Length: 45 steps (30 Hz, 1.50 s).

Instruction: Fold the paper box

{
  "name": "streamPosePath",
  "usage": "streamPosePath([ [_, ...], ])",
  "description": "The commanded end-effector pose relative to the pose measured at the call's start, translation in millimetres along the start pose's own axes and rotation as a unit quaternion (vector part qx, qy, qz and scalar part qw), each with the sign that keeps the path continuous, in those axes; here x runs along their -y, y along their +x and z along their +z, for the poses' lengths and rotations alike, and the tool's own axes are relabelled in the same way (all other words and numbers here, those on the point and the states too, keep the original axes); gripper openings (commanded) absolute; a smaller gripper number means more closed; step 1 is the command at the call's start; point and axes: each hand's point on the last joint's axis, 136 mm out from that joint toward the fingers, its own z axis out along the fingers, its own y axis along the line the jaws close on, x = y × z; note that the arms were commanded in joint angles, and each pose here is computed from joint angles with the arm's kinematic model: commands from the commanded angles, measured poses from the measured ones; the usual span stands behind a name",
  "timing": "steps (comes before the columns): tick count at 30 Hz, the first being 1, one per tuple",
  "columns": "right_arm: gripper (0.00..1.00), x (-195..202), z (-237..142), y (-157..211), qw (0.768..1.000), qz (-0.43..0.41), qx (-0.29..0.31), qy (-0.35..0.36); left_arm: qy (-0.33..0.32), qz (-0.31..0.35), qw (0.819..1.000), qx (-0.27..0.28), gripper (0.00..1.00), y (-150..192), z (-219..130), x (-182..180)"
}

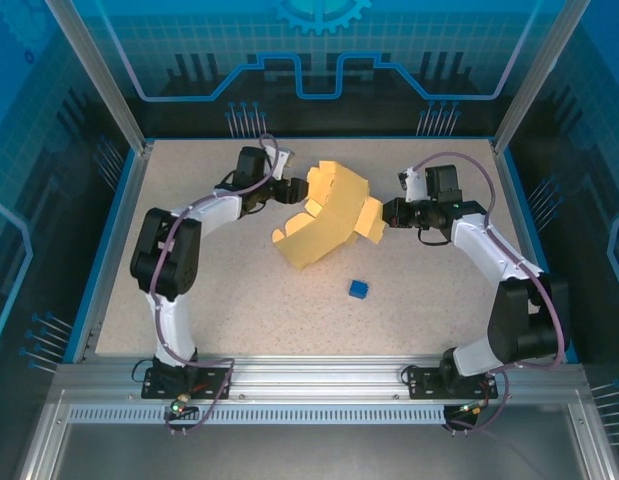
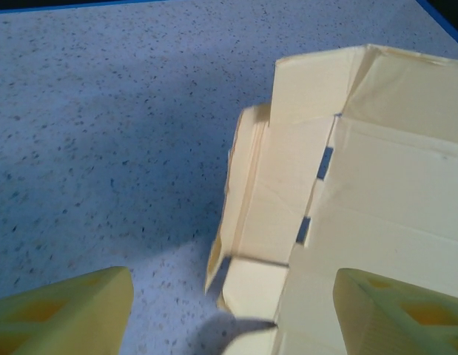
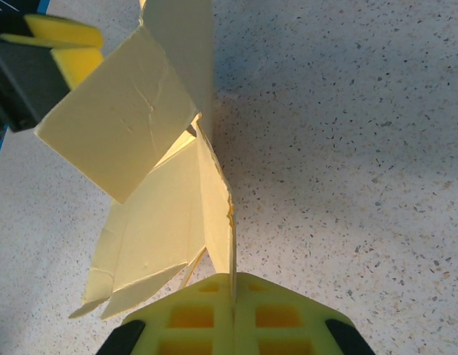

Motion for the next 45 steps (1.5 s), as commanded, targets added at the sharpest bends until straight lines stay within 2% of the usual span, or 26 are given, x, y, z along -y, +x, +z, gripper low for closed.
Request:
streamPosePath([
  [1,0.04,5.5,2.5,5.5,1.000,0.009,-0.012,-0.008,0.032,0.022,0.999,-0.021,0.72,3.2,17.2,10.4],
  [5,0.04,7.2,5.4,6.3,1.000,0.012,-0.011,-0.008,0.045,0.018,0.998,-0.030,0.68,8.3,35.9,7.6],
  [14,0.04,8.5,6.5,5.0,1.000,0.016,-0.008,-0.006,0.044,0.021,0.997,-0.059,0.50,14.4,60.2,-2.7],
  [23,0.04,8.1,4.6,2.3,1.000,0.017,0.001,-0.005,0.051,0.017,0.996,-0.074,0.23,15.9,65.4,-2.0],
  [29,0.08,14.1,3.6,2.7,1.000,0.017,0.002,0.014,0.048,0.033,0.996,-0.067,0.06,-0.4,46.9,5.7],
  [31,0.11,18.4,3.5,3.8,0.999,0.016,0.001,0.028,0.042,0.044,0.996,-0.068,0.00,-5.6,35.8,8.7],
  [35,0.22,23.1,7.0,8.6,0.998,-0.009,-0.010,0.067,0.027,0.072,0.995,-0.070,0.00,-13.2,11.1,13.3],
  [42,0.50,20.9,1.4,-4.8,0.982,-0.094,-0.008,0.162,-0.012,0.148,0.986,-0.070,0.00,-21.6,-22.5,11.3],
  [45,0.55,14.0,-5.2,-14.4,0.978,-0.120,0.000,0.171,-0.021,0.165,0.983,-0.075,0.00,-24.6,-32.4,8.7],
])
